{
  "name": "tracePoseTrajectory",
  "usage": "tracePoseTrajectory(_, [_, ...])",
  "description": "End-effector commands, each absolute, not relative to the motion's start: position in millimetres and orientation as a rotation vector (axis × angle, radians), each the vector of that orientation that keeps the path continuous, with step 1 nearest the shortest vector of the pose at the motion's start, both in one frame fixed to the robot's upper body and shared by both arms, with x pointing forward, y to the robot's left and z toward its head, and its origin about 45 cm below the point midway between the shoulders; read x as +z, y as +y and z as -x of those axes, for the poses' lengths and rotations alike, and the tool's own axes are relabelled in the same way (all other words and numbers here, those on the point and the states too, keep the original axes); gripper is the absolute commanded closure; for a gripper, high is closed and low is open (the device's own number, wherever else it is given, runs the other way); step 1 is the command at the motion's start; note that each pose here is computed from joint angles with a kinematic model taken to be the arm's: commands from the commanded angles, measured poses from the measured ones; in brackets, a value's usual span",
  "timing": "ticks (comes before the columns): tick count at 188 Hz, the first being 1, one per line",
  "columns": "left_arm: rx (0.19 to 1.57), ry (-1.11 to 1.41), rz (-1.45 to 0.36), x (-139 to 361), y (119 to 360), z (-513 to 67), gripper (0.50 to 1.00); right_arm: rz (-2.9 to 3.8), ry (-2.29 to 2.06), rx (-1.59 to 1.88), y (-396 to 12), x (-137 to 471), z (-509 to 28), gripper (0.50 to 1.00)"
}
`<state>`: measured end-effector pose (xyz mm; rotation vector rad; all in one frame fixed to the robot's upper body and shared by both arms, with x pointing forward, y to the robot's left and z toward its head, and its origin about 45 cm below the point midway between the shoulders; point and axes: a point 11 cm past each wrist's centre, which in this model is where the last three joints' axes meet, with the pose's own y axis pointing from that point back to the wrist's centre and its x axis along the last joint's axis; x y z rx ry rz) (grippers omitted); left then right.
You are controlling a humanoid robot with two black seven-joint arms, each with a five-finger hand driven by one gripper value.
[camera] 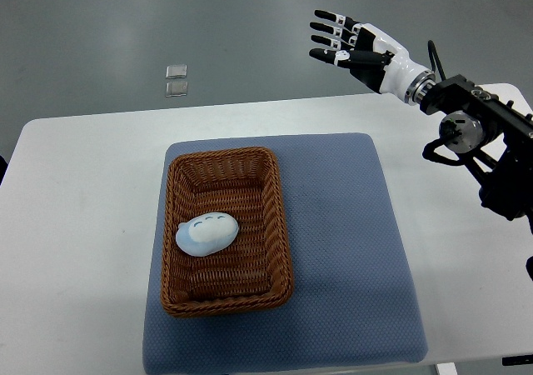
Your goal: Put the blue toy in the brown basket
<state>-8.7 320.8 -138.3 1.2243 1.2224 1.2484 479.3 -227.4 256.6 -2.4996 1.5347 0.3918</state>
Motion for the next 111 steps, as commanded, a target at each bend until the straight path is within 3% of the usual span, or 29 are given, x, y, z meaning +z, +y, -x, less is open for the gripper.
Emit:
tracePoseTrajectory(1, [1.247, 1.223, -1.223, -138.4, 320.3, 8.8, 0.5, 2.299, 1.603, 0.52, -244.0, 234.2, -479.9, 0.597])
tracePoseTrajectory(58, [1.246, 1.224, -1.222, -138.4, 320.1, 8.8, 0.5, 1.966, 1.605, 0.82, -259.7, 189.7, -465.2, 0.591])
tracePoseTrajectory(111, [1.246, 1.224, -1.222, -138.4, 320.1, 8.8, 0.5, 1.95, 1.633, 0.854, -261.3, 174.5, -457.3, 0.591])
